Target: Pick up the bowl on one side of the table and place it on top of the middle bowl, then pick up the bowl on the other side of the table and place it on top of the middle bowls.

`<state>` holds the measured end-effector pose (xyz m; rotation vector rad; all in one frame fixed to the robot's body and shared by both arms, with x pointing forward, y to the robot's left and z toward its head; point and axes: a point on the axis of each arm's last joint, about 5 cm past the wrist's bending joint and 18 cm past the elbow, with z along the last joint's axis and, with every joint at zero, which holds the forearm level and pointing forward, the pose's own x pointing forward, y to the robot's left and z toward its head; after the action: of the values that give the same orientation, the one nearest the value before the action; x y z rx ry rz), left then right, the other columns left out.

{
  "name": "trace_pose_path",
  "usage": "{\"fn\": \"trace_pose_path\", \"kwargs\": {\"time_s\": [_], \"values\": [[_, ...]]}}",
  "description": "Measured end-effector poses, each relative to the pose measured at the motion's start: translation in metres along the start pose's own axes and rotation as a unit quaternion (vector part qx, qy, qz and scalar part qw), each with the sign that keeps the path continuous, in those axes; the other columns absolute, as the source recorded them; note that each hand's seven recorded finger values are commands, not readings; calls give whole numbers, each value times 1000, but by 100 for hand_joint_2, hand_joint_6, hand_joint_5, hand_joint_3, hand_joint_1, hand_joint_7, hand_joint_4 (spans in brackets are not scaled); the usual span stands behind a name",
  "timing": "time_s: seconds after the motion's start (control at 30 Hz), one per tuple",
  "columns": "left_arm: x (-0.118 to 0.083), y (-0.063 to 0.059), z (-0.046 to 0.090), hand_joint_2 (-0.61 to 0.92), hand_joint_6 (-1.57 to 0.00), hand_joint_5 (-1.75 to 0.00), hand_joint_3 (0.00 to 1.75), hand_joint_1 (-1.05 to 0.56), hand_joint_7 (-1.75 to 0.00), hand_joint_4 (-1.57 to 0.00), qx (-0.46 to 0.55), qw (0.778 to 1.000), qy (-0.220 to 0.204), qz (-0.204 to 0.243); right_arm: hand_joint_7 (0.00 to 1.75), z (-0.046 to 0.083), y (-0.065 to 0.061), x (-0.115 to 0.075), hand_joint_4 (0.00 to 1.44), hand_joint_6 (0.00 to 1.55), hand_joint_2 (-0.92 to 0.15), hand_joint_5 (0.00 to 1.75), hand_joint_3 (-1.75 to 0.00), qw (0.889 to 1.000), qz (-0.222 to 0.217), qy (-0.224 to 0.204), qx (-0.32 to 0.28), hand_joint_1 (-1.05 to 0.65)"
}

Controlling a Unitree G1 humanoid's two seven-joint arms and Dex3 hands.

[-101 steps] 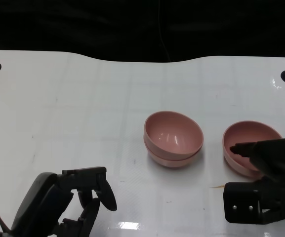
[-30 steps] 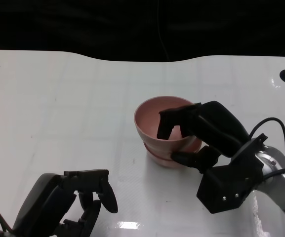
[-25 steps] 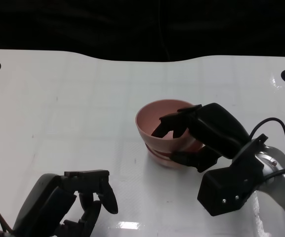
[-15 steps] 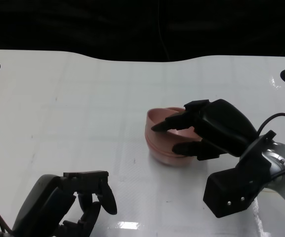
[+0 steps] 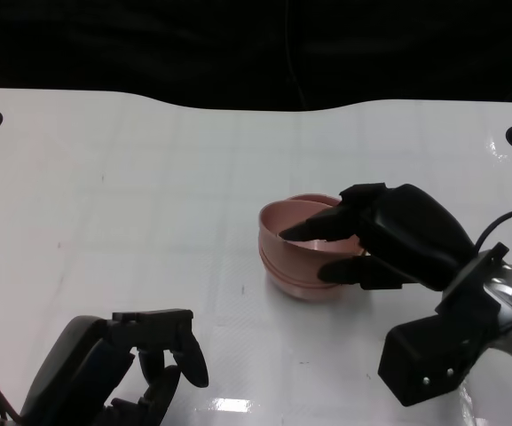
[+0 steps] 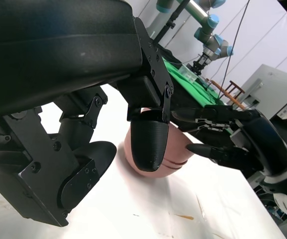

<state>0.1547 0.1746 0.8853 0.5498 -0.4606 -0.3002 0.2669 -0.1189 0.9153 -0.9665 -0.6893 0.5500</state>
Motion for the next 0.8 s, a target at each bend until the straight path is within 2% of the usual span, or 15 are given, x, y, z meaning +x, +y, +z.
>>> {"fn": "trace_pose_path", "kwargs": {"time_s": [0.23,0.43,0.5,0.6,0.8], "values": [[0,0,0,28,-83,-166,150,-1,-139,-86,0,1000,0,0,0,3,-6,-18,32,63,-92,57,-9,1000,-17,-2,9,-49],[1,0,0,28,-83,-166,150,-1,-139,-86,1,1000,-1,-1,0,9,-12,-36,23,59,-92,67,-7,999,-37,1,23,-45],[2,0,0,28,-83,-166,150,-2,-139,-86,3,1000,-3,-2,1,11,-14,-44,20,61,-92,78,-9,998,-52,5,29,-42],[2,-1,0,28,-82,-166,151,-2,-139,-86,5,1000,-2,-1,3,15,-15,-62,20,65,-92,84,-10,996,-76,19,53,-38],[3,-1,0,28,-83,-166,150,-3,-138,-86,8,1000,-5,-1,10,21,-14,-87,32,77,-92,95,-7,991,-95,44,88,-22]]}}
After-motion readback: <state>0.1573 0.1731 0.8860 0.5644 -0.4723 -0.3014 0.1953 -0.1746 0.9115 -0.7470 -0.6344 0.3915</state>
